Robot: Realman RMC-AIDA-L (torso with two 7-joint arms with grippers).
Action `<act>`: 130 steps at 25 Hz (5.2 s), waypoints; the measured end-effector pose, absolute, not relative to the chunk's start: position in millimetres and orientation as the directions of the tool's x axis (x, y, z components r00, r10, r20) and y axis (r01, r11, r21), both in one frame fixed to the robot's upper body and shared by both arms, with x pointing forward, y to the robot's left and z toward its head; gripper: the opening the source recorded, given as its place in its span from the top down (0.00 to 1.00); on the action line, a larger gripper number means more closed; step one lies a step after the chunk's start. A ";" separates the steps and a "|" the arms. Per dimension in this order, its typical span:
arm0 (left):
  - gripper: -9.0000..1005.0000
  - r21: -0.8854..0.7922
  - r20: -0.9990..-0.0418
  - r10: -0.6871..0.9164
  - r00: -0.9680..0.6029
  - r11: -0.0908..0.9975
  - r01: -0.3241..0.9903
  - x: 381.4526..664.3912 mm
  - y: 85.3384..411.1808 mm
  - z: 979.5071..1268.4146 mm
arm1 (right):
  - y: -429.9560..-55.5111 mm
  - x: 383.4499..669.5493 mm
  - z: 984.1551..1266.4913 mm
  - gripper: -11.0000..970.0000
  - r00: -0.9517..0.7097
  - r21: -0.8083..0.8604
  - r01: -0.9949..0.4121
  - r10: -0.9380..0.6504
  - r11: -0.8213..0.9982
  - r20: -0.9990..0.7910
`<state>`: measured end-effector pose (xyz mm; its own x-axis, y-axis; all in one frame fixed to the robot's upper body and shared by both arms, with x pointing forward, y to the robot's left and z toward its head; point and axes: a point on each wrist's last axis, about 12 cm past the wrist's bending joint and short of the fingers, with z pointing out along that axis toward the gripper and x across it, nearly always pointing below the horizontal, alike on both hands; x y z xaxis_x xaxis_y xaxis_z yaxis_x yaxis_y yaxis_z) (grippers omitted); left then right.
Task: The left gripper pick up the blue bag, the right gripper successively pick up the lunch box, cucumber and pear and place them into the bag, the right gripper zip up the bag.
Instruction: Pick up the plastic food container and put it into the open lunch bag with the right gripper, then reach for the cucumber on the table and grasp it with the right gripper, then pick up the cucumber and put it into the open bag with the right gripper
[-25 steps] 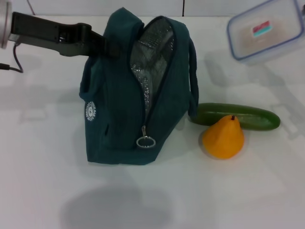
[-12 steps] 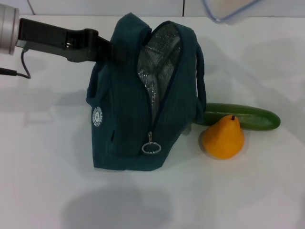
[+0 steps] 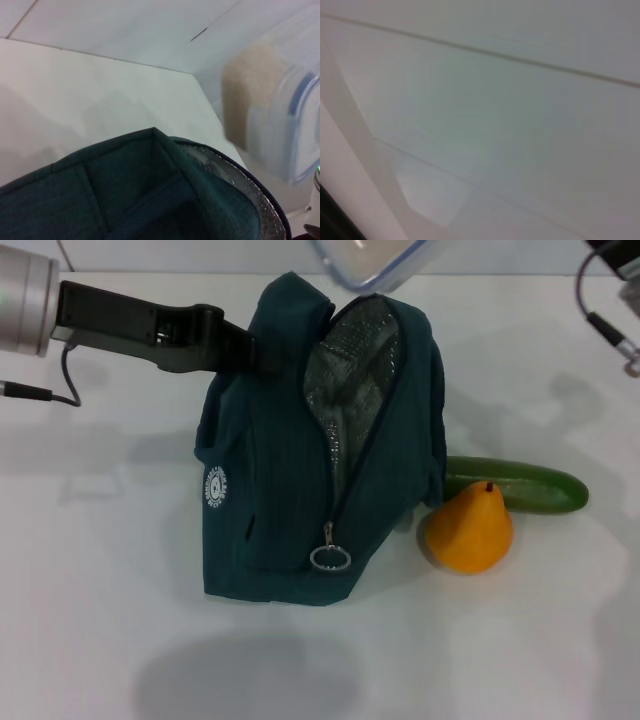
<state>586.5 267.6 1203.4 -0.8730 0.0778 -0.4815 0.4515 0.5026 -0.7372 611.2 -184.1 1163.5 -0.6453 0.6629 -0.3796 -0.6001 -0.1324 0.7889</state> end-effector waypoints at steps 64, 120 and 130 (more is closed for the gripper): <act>0.95 -0.733 -0.543 -0.024 -0.839 0.501 0.460 585.6 287.7 1207.3 | -245.9 643.8 1244.7 0.15 -0.240 0.026 -0.968 -0.896 0.249 -0.374; 0.95 -0.736 -0.545 -0.013 -0.838 0.486 0.471 584.4 279.9 1204.4 | -179.7 633.6 1136.9 0.20 -0.012 -0.135 -0.988 -0.899 0.079 -0.439; 0.95 -0.734 -0.547 -0.019 -0.837 0.490 0.469 584.6 282.9 1205.3 | -204.9 631.4 1152.6 0.34 -0.092 -0.115 -0.980 -0.890 0.159 -0.446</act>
<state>584.6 282.9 1205.3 -0.8366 -0.0192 -0.5474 0.4693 0.4904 -0.7344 631.4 -204.9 1152.6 -0.0922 -0.8904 -0.4458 -0.9805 0.1593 -0.1153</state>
